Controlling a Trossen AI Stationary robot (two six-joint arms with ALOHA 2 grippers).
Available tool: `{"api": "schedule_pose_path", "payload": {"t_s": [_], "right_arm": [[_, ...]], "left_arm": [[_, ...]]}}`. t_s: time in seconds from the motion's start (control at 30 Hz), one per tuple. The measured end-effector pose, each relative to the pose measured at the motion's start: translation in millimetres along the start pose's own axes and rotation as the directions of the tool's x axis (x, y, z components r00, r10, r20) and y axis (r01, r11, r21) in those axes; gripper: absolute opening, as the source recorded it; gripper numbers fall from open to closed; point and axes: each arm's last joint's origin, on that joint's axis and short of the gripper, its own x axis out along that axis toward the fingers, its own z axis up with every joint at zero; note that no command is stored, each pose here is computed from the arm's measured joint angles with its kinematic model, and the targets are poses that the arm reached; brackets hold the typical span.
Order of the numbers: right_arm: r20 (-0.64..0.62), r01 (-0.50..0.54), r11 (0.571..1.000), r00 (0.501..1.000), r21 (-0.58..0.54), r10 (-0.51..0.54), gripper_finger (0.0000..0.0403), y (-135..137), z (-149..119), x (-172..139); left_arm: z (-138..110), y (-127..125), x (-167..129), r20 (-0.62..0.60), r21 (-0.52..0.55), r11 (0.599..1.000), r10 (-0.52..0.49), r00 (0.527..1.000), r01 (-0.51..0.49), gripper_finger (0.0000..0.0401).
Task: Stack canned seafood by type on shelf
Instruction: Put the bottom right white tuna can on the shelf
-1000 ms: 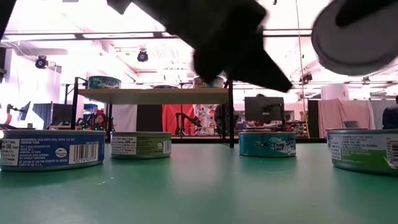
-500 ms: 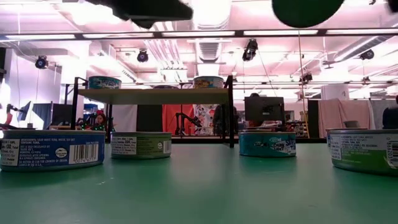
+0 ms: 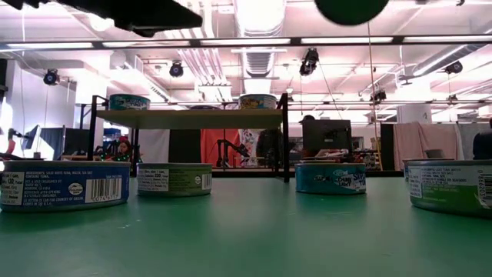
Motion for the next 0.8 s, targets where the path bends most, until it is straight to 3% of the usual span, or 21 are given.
{"api": "schedule_pose_path", "payload": {"t_s": [0.07, 0.13, 0.2, 0.3, 0.4, 0.47, 0.53, 0.6, 0.63, 0.7, 0.8], "right_arm": [[0.002, -0.002, 0.987, 1.000, 0.162, 0.002, 0.0126, -20.6, 3.2, -0.9], [-0.016, -0.018, 0.932, 1.000, 0.362, 0.026, 0.0126, -49.6, 4.8, 2.4], [-0.060, -0.044, 0.830, 0.994, 0.556, 0.093, 0.0126, -78.7, 3.4, 11.8], [-0.124, -0.066, 0.623, 0.959, 0.780, 0.257, 0.0126, -108.0, -4.1, 32.1], [-0.082, -0.145, 0.451, 0.891, 0.881, 0.446, 0.0126, -122.4, -6.6, 58.4], [0.057, -0.267, 0.292, 0.819, 0.918, 0.571, 0.0126, -125.6, -3.6, 78.8], [0.227, -0.368, 0.087, 0.726, 0.926, 0.649, 0.0126, -125.3, -2.8, 97.5], [0.356, -0.367, -0.127, 0.670, 0.922, 0.651, 0.0126, -127.8, -4.1, 114.4], [0.402, -0.357, -0.207, 0.659, 0.911, 0.636, 0.0126, -128.9, -4.7, 121.7], [0.446, -0.358, -0.269, 0.653, 0.894, 0.612, 0.0126, -129.4, -9.6, 135.2], [0.441, -0.370, -0.248, 0.658, 0.895, 0.611, 0.0126, -117.7, -20.0, 149.9]], "left_arm": [[0.1, 3.9, -2.8, -0.006, 0.010, 0.998, 0.068, 0.998, -0.068, 0.0000], [1.0, 6.1, -4.1, -0.009, 0.029, 0.994, 0.106, 0.994, -0.106, 0.0000], [2.4, 7.8, -5.4, -0.009, 0.065, 0.990, 0.124, 0.992, -0.123, 0.0000], [6.9, 9.2, -5.7, 0.001, 0.126, 0.984, 0.129, 0.992, -0.128, 0.0000], [10.6, 10.2, -5.6, 0.005, 0.193, 0.971, 0.142, 0.990, -0.140, 0.0000], [12.0, 12.0, -6.0, -0.007, 0.233, 0.953, 0.202, 0.979, -0.195, 0.0000], [12.9, 15.1, -6.9, -0.032, 0.269, 0.919, 0.307, 0.951, -0.288, 0.0000], [14.5, 19.5, -9.2, -0.066, 0.309, 0.859, 0.448, 0.892, -0.408, 0.0000], [15.6, 20.9, -10.8, -0.081, 0.332, 0.825, 0.508, 0.857, -0.457, 0.0000], [16.8, 20.7, -14.3, -0.100, 0.390, 0.771, 0.579, 0.809, -0.504, 0.0000], [22.2, 12.5, -20.5, -0.082, 0.451, 0.761, 0.555, 0.827, -0.466, 0.0000]]}}
